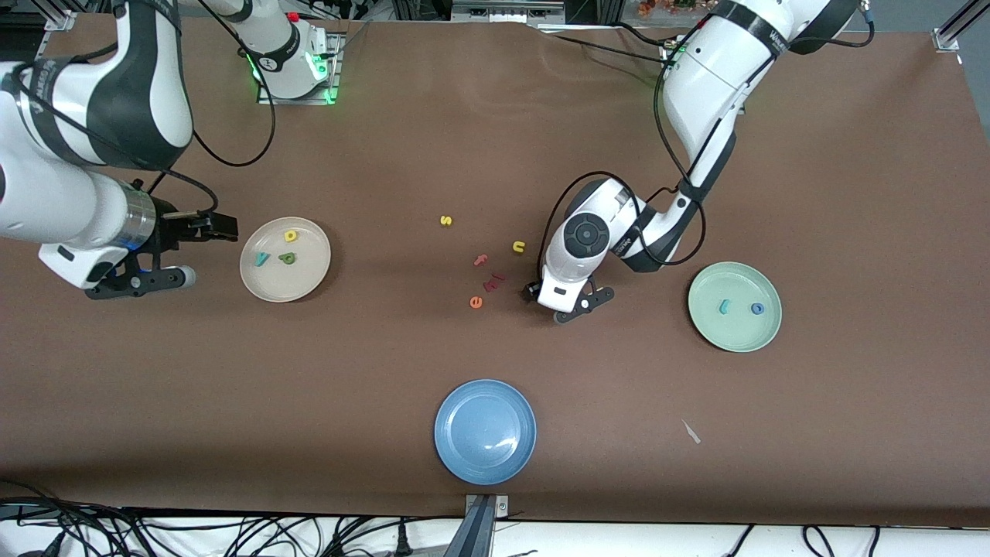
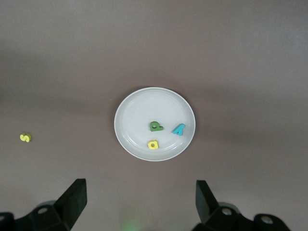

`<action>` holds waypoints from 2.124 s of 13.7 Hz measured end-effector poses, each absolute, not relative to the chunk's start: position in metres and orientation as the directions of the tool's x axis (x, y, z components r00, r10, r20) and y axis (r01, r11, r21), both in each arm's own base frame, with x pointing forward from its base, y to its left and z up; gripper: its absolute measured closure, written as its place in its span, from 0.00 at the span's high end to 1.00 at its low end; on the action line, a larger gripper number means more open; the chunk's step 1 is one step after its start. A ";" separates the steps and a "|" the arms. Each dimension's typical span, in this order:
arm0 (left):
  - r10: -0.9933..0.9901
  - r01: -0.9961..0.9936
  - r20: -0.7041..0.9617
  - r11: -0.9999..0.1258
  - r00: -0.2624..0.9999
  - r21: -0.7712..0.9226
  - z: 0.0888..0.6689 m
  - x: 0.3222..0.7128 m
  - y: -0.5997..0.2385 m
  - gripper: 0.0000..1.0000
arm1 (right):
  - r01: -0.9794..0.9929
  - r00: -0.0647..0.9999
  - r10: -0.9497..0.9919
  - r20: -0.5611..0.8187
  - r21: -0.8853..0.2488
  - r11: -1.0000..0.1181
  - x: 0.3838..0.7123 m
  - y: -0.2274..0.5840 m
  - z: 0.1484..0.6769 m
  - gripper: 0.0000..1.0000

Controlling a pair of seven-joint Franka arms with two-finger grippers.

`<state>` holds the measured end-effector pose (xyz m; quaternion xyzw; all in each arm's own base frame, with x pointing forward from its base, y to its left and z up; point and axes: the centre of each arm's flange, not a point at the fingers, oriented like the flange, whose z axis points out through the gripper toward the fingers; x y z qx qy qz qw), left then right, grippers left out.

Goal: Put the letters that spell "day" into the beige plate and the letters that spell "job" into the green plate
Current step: 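Grasp the pink a with the left gripper while the right gripper returns to rest, then carry the pink a to the green plate with the left gripper and release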

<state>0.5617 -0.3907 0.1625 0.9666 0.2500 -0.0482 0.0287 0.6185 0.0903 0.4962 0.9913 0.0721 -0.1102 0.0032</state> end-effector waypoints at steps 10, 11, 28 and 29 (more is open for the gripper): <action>0.491 0.497 -0.103 -0.867 0.865 0.040 0.166 0.566 -0.394 0.78 | 0.072 0.982 0.064 -0.180 0.036 -0.997 0.601 0.099 0.484 1.00; 0.491 0.497 -0.103 -0.867 0.865 0.040 0.166 0.566 -0.394 0.77 | 0.057 0.989 0.054 -0.136 0.019 -0.998 0.596 0.086 0.482 1.00; 0.492 0.498 -0.101 -0.866 0.865 0.044 0.169 0.568 -0.395 0.59 | 0.017 0.999 0.016 0.038 -0.021 -1.000 0.547 0.035 0.558 1.00; 0.492 0.498 -0.101 -0.866 0.865 0.044 0.169 0.568 -0.395 0.59 | 0.016 0.999 0.015 0.041 -0.021 -1.000 0.550 0.035 0.560 1.00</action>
